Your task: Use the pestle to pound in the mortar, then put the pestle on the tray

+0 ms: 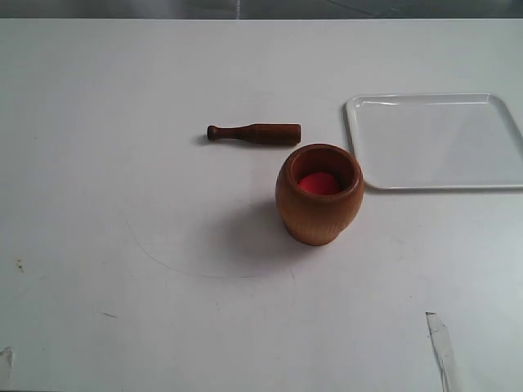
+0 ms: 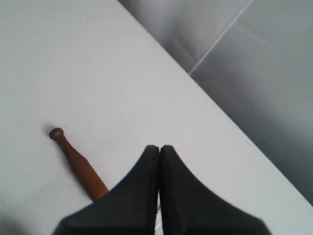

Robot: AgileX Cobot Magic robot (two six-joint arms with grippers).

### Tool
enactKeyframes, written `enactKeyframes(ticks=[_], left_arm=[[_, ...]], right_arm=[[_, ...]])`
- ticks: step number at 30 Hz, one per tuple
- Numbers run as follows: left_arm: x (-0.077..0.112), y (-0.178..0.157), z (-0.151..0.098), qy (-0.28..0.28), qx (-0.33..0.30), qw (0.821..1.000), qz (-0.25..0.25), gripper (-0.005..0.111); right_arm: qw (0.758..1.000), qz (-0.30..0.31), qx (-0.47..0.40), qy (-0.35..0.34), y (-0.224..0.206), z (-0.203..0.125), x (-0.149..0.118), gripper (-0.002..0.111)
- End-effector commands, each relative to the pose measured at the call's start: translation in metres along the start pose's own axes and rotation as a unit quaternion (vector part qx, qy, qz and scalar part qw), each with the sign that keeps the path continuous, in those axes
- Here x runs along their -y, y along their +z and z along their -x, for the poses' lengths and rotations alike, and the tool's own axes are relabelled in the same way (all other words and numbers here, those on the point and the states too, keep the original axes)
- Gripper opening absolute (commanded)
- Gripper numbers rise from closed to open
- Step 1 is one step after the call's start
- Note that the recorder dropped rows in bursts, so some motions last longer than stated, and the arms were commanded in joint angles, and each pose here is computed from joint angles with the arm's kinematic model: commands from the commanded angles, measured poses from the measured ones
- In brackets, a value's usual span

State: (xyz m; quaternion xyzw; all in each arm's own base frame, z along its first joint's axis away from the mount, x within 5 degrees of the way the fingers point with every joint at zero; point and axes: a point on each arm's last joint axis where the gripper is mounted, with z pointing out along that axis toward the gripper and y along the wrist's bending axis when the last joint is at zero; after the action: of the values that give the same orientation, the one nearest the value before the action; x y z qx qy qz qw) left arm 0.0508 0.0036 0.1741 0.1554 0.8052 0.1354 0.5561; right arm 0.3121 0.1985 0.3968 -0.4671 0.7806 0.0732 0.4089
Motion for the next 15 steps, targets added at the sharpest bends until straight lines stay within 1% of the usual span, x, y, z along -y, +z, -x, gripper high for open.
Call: enactKeyframes(ticks=[1,2,6,9,12,15], left_arm=[[0.001,0.000,0.000,-0.006,0.004,1.000,-0.004,0.000],[0.001,0.000,0.000,-0.006,0.004,1.000,-0.004,0.000],[0.001,0.000,0.000,-0.006,0.004,1.000,-0.004,0.000],[0.001,0.000,0.000,-0.006,0.004,1.000,-0.004,0.000],[0.001,0.000,0.000,-0.006,0.004,1.000,-0.004,0.000],[0.001,0.000,0.000,-0.006,0.004,1.000,-0.004,0.000]], right_arm=[[0.997,0.055,-0.046,-0.022,0.054,0.007,-0.005,0.000],[0.993,0.086,-0.066,-0.045,0.076,0.007,-0.010,0.000],[0.973,0.154,-0.119,-0.127,0.141,-0.006,-0.028,0.000],[0.963,0.188,-0.134,-0.140,0.172,-0.016,-0.038,0.000],[0.949,0.244,-0.150,-0.132,0.207,-0.034,-0.050,0.000],[0.937,0.275,-0.171,-0.128,0.230,-0.051,-0.063,0.000]])
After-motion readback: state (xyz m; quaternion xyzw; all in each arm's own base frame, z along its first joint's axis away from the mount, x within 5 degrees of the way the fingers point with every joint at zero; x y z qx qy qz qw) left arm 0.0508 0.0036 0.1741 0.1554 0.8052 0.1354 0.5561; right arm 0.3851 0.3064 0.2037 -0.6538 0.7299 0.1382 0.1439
